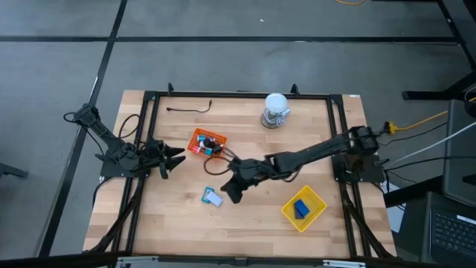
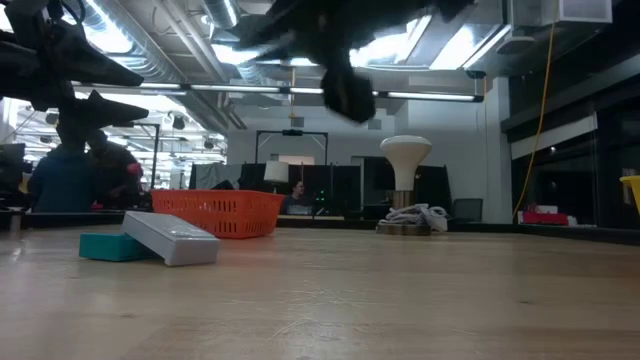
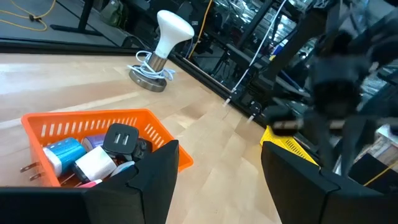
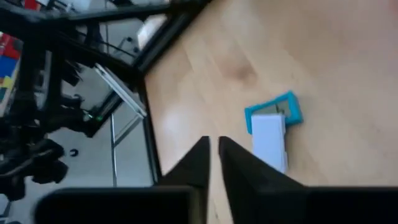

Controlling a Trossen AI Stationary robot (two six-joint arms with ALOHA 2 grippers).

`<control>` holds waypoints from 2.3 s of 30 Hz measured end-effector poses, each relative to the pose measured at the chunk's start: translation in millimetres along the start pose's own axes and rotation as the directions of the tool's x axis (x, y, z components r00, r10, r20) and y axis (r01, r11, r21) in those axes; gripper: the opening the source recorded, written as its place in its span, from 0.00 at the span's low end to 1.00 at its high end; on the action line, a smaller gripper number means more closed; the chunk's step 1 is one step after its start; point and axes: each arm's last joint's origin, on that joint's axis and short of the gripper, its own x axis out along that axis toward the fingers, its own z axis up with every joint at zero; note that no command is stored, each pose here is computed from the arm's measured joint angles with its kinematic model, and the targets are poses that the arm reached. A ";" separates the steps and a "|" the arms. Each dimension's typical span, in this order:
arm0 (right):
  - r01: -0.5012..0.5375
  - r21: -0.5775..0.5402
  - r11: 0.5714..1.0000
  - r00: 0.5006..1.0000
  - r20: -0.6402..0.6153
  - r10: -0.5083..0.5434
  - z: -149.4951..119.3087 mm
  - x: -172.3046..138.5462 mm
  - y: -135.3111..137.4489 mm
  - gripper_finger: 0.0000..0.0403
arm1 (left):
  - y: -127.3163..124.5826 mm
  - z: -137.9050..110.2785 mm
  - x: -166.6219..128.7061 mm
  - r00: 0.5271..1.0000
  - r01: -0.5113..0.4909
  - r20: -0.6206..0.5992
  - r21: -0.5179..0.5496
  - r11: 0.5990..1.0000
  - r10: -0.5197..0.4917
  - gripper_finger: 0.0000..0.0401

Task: Pick & Place Office items
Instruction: Put the white digital clock into the yellow basket

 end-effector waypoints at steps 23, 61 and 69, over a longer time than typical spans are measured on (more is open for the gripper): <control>0.266 -0.315 0.911 0.934 -0.149 -0.324 0.2 92.9 23.8 0.55 | -5.0 -27.8 5.8 0.931 0.133 -0.340 -0.016 0.991 -0.131 0.56; 0.428 -0.163 0.889 0.845 -0.276 -0.458 -27.9 121.4 -28.9 0.40 | -3.5 -33.7 7.0 0.920 0.095 -0.380 -0.036 0.995 -0.102 0.56; 0.390 -0.175 0.904 0.854 -0.298 -0.427 -2.7 93.3 -16.2 0.40 | -3.2 -33.2 7.3 0.928 0.084 -0.362 -0.026 0.996 -0.088 0.56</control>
